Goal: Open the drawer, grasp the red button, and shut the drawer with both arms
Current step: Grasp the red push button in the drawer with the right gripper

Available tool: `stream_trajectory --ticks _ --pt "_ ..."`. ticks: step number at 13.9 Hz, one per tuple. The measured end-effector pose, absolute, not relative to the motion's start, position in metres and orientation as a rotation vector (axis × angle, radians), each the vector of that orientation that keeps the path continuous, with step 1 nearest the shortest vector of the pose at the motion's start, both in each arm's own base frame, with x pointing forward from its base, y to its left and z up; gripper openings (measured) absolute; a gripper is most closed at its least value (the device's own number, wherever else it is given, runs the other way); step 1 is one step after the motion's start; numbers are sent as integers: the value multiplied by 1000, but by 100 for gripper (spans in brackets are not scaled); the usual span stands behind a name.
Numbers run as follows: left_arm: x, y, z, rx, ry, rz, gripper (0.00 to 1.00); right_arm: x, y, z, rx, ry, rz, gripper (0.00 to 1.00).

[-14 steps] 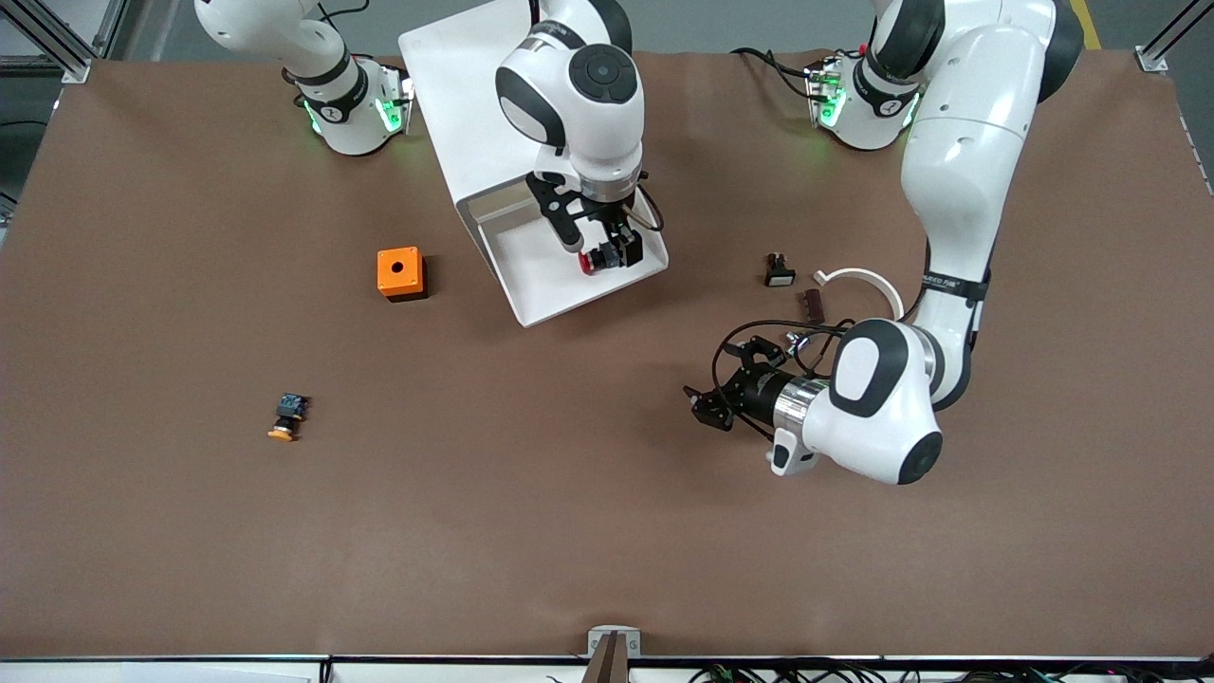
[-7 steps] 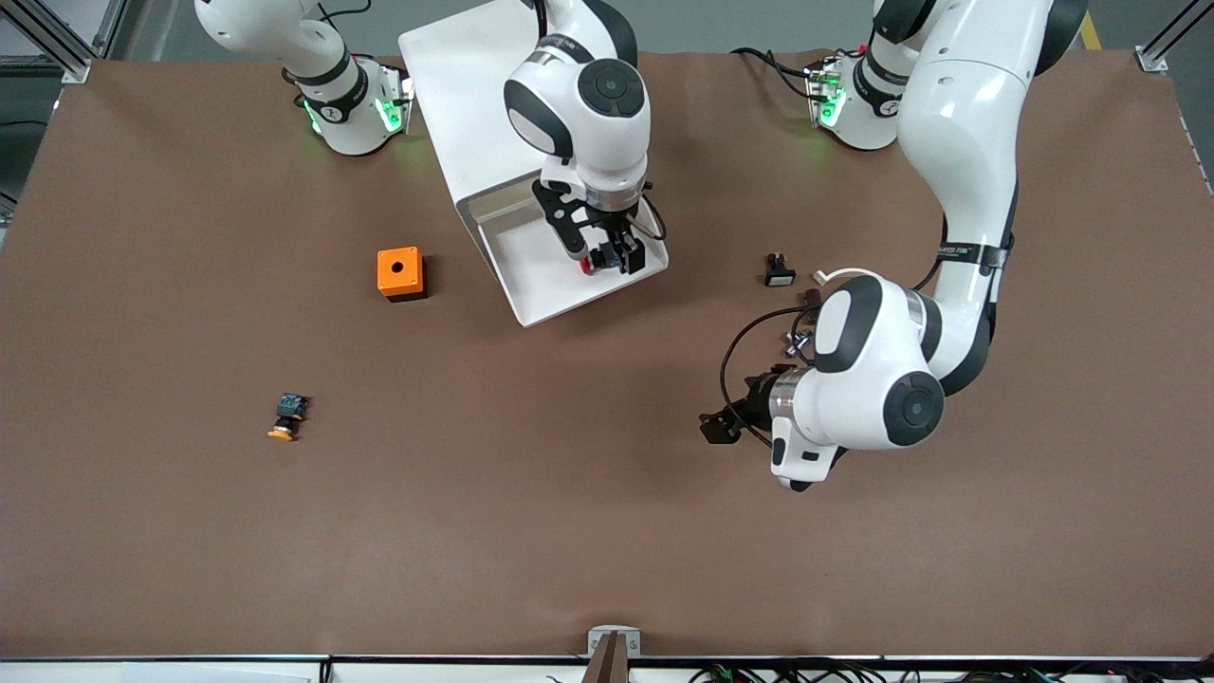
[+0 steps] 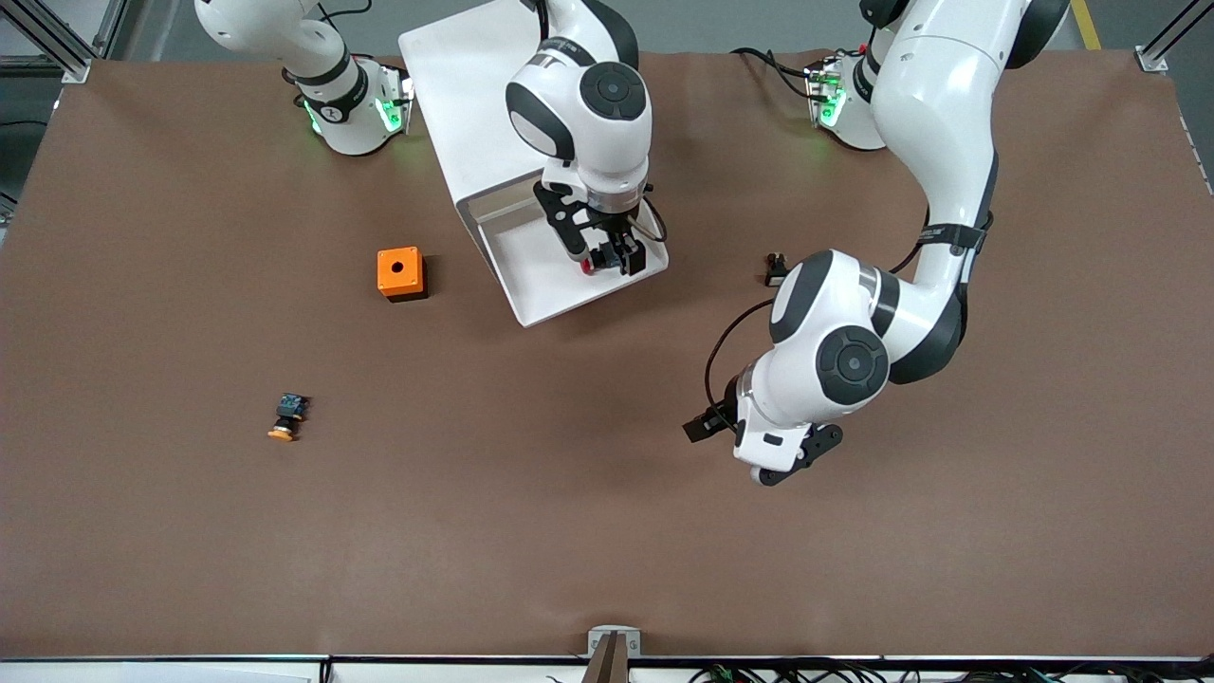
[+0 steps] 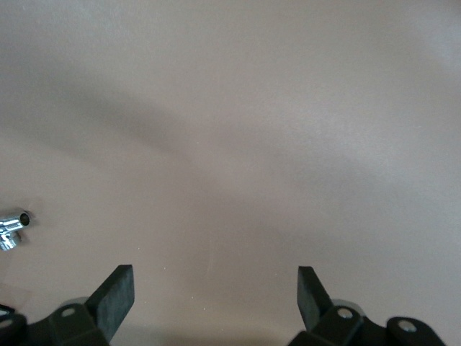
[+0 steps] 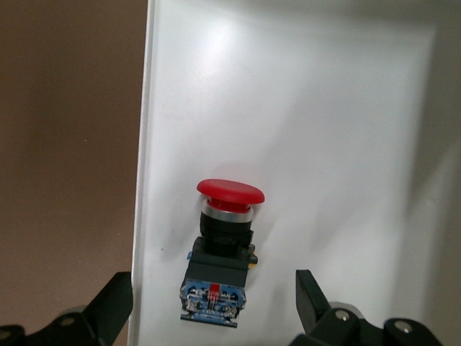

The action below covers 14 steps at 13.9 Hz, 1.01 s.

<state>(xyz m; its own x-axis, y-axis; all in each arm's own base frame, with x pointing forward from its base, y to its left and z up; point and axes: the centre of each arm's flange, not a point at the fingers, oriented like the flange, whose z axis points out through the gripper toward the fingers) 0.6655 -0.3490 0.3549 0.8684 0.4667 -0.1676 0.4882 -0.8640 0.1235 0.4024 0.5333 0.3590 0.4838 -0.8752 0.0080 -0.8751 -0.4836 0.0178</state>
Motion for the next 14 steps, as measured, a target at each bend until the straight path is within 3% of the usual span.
stream_trajectory --ticks 8,14 --pt "667 -347 371 2893 723 -121 100 401 537 348 2681 -1573 -4 100" --pt "666 -348 370 2896 722 -124 100 401 538 348 2682 -1573 -4 89"
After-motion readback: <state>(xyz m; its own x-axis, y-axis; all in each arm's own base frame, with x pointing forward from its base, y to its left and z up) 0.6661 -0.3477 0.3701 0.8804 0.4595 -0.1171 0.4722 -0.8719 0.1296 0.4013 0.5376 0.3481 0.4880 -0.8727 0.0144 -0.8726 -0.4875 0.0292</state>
